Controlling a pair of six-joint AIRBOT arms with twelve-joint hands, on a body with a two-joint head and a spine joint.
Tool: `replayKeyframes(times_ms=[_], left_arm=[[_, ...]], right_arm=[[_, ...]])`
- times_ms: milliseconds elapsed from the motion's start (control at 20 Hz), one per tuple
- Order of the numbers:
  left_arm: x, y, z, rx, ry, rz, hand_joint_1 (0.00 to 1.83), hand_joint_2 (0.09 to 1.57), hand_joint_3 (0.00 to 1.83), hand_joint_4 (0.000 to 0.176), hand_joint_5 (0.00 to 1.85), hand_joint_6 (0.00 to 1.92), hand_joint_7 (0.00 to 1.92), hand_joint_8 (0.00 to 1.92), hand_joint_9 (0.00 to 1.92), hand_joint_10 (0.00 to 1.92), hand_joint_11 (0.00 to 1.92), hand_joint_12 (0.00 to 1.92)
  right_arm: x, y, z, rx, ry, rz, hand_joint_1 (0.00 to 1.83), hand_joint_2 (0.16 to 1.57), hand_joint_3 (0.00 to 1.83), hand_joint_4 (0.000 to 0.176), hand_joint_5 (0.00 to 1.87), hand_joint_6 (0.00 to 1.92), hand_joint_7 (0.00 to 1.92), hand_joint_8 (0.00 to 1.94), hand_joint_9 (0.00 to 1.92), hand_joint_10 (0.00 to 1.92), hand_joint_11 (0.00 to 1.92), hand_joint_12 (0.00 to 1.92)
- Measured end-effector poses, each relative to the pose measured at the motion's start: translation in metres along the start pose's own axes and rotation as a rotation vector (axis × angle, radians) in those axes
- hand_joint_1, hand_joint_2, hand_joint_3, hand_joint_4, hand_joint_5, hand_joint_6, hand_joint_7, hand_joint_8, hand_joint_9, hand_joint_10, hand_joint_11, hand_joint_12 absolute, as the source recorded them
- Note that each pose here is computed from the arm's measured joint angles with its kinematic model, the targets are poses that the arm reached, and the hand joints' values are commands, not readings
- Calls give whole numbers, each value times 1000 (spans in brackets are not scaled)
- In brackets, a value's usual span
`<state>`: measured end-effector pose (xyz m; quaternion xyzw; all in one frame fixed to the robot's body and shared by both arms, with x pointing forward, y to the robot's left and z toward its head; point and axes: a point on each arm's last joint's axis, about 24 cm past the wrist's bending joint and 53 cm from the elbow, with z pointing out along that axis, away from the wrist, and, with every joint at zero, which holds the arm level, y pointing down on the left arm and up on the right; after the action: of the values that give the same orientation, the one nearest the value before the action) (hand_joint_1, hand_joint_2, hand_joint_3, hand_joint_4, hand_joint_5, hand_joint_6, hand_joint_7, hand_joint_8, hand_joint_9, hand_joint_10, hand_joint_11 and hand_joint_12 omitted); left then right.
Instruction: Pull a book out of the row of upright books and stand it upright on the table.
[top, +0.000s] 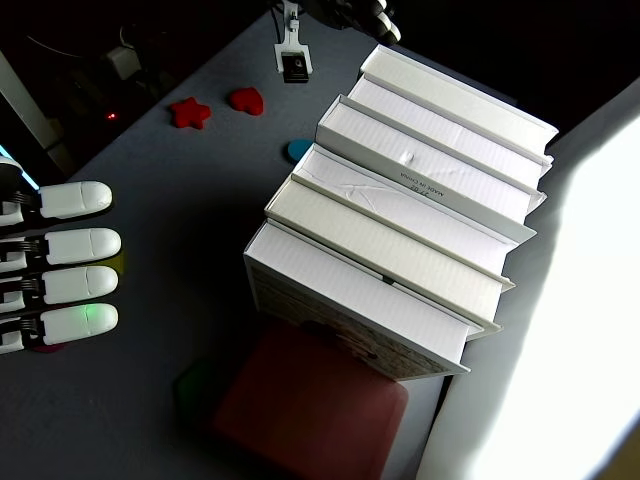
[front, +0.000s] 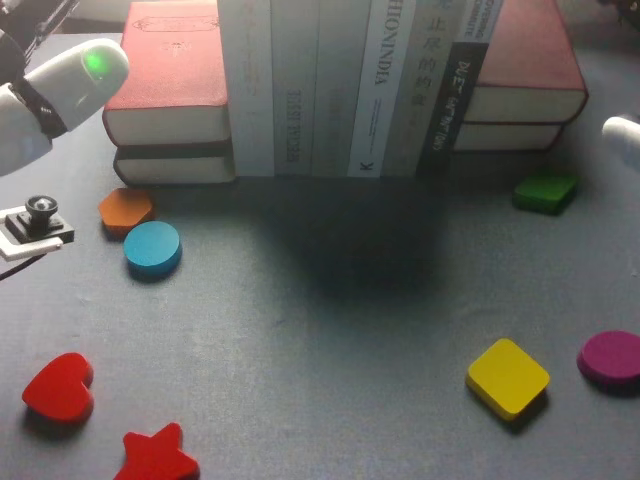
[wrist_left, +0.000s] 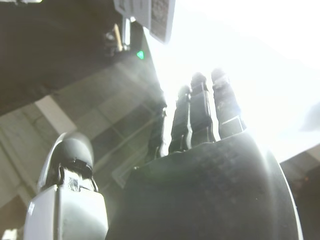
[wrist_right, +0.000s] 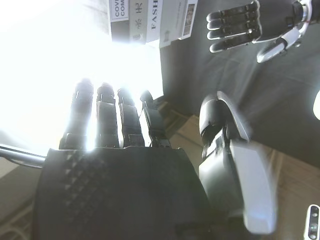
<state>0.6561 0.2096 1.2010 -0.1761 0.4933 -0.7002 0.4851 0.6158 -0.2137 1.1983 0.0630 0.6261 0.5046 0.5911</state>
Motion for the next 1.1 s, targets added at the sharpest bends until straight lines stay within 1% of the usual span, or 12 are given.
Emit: replayKeyframes(times_ms=[50, 150, 200, 250, 300, 450, 650, 800, 850, 1000, 1050, 1100], left_arm=[[0, 1, 0, -5, 1, 0, 124, 1383, 25, 72, 71, 27, 0, 0, 0, 0, 0, 0], [9, 4, -1, -30, 47, 21, 126, 1385, 22, 65, 68, 23, 0, 0, 0, 0, 0, 0], [12, 3, -1, -32, 62, 29, 109, 1393, 21, 58, 54, 15, 0, 0, 0, 0, 0, 0], [15, 2, -1, -34, 72, 42, 116, 1397, 18, 52, 52, 12, 0, 0, 0, 0, 0, 0], [14, 2, -1, -35, 73, 45, 129, 1398, 15, 48, 54, 11, 0, 0, 0, 0, 0, 0], [11, 5, -1, -53, 66, 54, 131, 1412, 14, 20, 70, 13, 0, 0, 0, 0, 0, 0], [10, 8, -4, -63, 64, 55, 165, 1415, 9, 35, 70, 10, 0, 0, 0, 0, 0, 0], [9, 11, -5, -76, 58, 54, 162, 1405, 4, 31, 82, 14, 0, 0, 0, 0, 0, 0], [8, 11, -5, -75, 56, 54, 149, 1404, 3, 38, 81, 13, 0, 0, 0, 0, 0, 0], [8, 11, -6, -77, 57, 54, 145, 1405, 3, 39, 90, 16, 0, 0, 0, 0, 0, 0], [8, 11, -6, -76, 57, 54, 145, 1406, 3, 40, 91, 16, 0, 0, 0, 0, 0, 0], [8, 11, -6, -76, 55, 54, 146, 1407, 4, 43, 94, 16, 0, 0, 0, 0, 0, 0]], right_arm=[[1, 0, 0, 0, 4, -1, 604, 1385, 11, 0, 0, 0, 0, 0, 0, 0, 0, 63], [5, 1, 0, -2, 23, -9, 564, 1389, 0, 0, 0, 0, 0, 0, 0, 0, 0, 141], [6, 1, 0, -1, 34, -16, 577, 1390, 0, 0, 0, 0, 0, 0, 0, 0, 0, 153], [6, 2, 1, -5, 44, -26, 627, 1394, 0, 0, 0, 0, 0, 0, 0, 0, 0, 30], [5, 4, 3, -10, 43, -32, 657, 1377, 0, 0, 0, 0, 0, 0, 0, 0, 10, 11], [-7, 18, 18, -45, 23, -77, 603, 1375, 0, 0, 0, 0, 0, 0, 0, 0, 0, 0], [-8, 28, 52, -73, 39, -120, 520, 1382, 3, 0, 0, 0, 0, 0, 0, 0, 0, 0], [-4, 34, 75, -77, 64, -178, 366, 1397, 9, 0, 0, 0, 0, 0, 0, 0, 0, 0], [-5, 37, 82, -80, 62, -190, 278, 1388, 5, 1, 12, 5, 0, 0, 0, 0, 0, 0], [-6, 39, 103, -73, 64, -215, 216, 1405, 11, 2, 28, 10, 0, 0, 0, 0, 0, 0], [-6, 38, 108, -69, 67, -219, 184, 1403, 8, 11, 38, 13, 0, 0, 0, 0, 0, 0], [-4, 38, 114, -61, 71, -222, 156, 1407, 8, 0, 86, 31, 0, 0, 0, 0, 0, 0]])
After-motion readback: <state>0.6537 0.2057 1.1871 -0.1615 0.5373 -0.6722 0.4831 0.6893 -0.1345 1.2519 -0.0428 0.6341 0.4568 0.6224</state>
